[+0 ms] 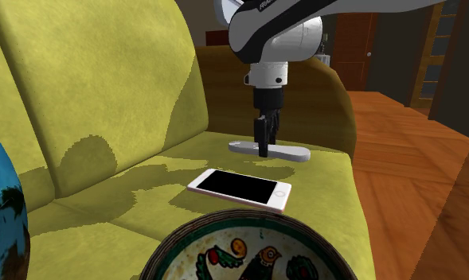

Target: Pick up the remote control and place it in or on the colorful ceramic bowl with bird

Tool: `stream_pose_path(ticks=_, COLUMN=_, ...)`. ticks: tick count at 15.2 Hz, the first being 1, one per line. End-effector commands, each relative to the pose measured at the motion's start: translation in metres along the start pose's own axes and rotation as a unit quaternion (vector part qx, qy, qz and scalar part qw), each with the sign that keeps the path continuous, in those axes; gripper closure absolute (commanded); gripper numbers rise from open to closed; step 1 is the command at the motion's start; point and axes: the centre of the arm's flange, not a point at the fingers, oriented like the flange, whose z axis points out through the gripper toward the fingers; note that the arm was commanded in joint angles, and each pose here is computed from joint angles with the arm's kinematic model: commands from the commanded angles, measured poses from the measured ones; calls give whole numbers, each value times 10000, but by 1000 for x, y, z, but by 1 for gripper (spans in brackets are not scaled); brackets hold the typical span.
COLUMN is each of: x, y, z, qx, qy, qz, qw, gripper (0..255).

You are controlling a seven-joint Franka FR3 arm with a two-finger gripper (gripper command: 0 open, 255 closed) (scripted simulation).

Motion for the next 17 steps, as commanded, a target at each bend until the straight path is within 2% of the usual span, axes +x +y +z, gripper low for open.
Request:
stream_pose_path(ticks=1, x=0, y=0, z=0, qx=-1, qy=2, qz=0, qw=10000, gripper=255)
stream_pose_path(ticks=17, x=-3, y=1, z=-85, qx=-1, qy=2, qz=0, qw=10000, gripper=255)
